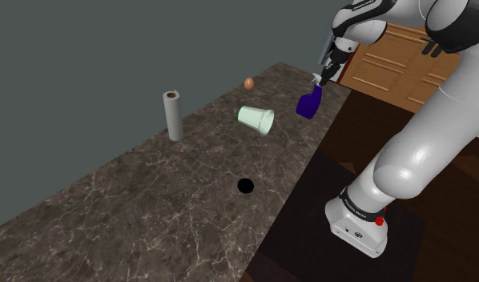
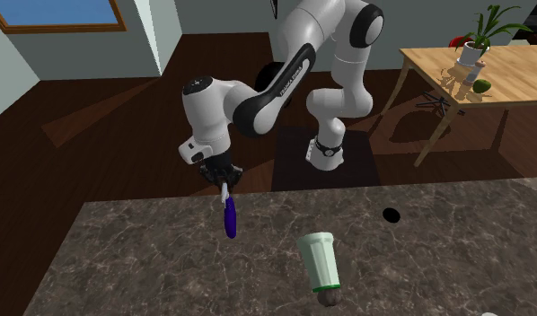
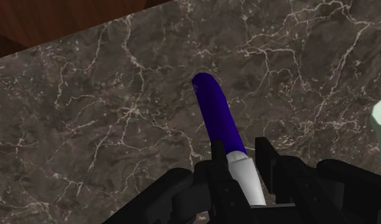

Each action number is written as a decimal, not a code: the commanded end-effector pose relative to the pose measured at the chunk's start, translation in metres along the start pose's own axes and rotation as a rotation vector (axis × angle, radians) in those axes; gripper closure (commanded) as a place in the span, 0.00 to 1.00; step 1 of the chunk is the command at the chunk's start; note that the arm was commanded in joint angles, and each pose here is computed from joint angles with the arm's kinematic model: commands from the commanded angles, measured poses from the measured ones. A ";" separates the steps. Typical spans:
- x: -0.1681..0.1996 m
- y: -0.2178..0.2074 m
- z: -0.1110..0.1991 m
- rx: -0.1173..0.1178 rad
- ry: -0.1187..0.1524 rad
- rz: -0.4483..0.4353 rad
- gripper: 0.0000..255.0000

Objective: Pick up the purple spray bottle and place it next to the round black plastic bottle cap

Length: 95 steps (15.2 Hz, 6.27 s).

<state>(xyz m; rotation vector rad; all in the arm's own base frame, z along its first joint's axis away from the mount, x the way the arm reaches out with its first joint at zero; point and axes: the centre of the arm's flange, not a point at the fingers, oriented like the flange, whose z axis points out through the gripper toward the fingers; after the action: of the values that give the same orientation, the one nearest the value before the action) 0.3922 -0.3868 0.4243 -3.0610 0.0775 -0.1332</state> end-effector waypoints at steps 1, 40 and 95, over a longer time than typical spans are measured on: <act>0.000 0.000 0.000 0.000 0.000 0.000 1.00; 0.016 -0.015 -0.194 0.000 0.000 0.000 1.00; -0.040 -0.441 -0.287 0.000 0.000 0.000 1.00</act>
<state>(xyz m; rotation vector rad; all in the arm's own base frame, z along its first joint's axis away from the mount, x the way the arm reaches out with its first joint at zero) 0.3528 0.0208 0.7403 -3.0612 0.0753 -0.1320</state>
